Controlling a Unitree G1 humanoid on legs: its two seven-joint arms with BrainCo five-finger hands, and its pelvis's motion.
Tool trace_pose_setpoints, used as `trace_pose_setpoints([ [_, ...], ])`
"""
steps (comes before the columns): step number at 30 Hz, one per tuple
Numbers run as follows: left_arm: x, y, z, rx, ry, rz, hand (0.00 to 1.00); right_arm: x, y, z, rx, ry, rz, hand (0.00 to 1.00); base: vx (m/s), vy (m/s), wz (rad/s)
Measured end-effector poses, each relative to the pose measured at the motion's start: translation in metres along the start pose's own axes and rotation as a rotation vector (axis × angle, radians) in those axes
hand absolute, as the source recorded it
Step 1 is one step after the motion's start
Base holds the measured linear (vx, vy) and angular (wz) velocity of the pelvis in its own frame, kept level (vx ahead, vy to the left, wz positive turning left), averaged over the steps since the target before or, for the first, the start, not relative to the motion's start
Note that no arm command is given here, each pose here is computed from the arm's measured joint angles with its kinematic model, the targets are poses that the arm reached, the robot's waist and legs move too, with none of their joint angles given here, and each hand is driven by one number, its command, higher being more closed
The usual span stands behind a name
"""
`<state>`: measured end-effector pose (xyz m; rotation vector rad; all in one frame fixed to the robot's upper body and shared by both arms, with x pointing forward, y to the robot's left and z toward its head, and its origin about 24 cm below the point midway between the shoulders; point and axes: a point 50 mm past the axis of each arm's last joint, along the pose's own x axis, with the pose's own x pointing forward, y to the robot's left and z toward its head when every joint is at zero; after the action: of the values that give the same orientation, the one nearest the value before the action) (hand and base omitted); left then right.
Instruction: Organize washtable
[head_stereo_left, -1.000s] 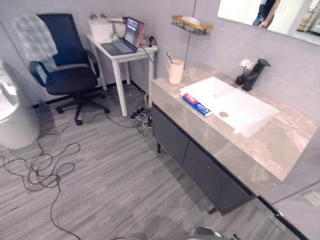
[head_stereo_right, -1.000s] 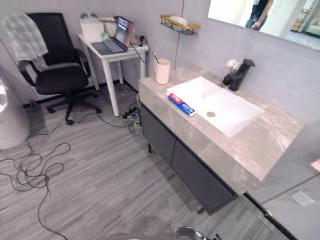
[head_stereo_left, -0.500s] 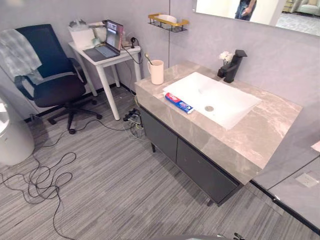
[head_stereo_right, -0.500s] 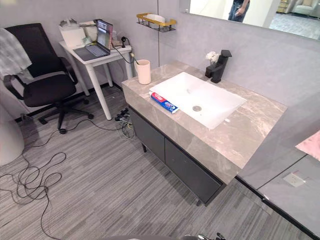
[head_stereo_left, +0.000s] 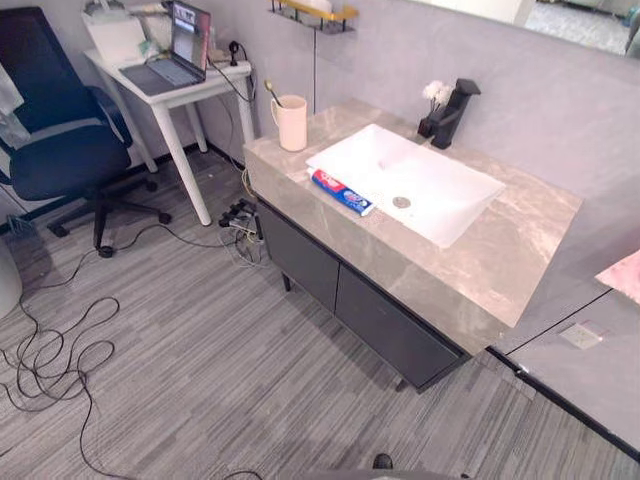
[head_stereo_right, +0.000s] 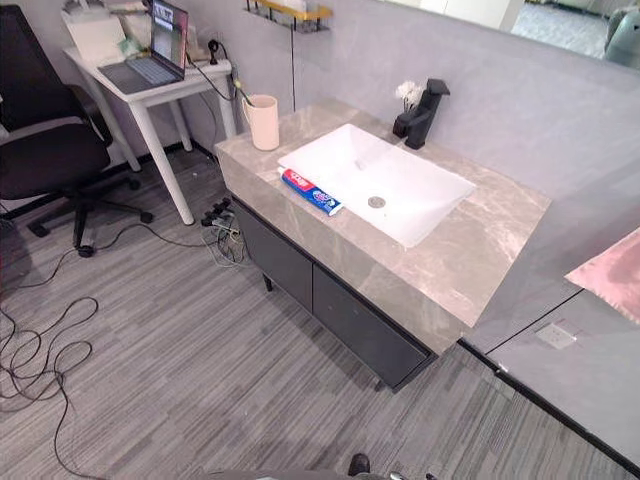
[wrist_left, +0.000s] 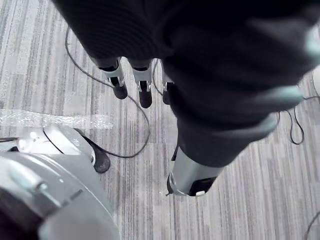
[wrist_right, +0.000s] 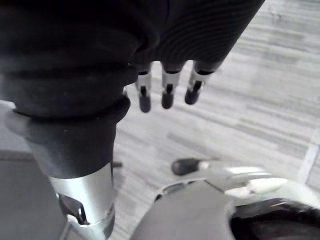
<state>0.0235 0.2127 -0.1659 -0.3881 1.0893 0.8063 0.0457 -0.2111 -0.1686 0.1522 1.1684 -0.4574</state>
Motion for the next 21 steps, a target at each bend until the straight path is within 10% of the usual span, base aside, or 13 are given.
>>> trace_pose_setpoints([
  [6, -0.005, -0.05, 0.044, -0.018, -0.214, -0.19, 0.0, 0.004, 0.015, 0.055, 0.141, -0.203, 0.02, 0.0, 0.14, 0.024, 1.0],
  [12, -0.005, -0.016, 0.013, -0.075, -0.118, -0.076, 0.0, 0.005, 0.025, 0.121, 0.149, -0.378, 0.053, 0.0, 0.14, 0.142, 0.43],
  [21, -0.002, 0.007, 0.004, -0.109, -0.061, 0.027, 0.0, 0.004, 0.051, 0.106, 0.142, -0.329, 0.134, 0.0, 0.18, 0.187, -0.47],
])
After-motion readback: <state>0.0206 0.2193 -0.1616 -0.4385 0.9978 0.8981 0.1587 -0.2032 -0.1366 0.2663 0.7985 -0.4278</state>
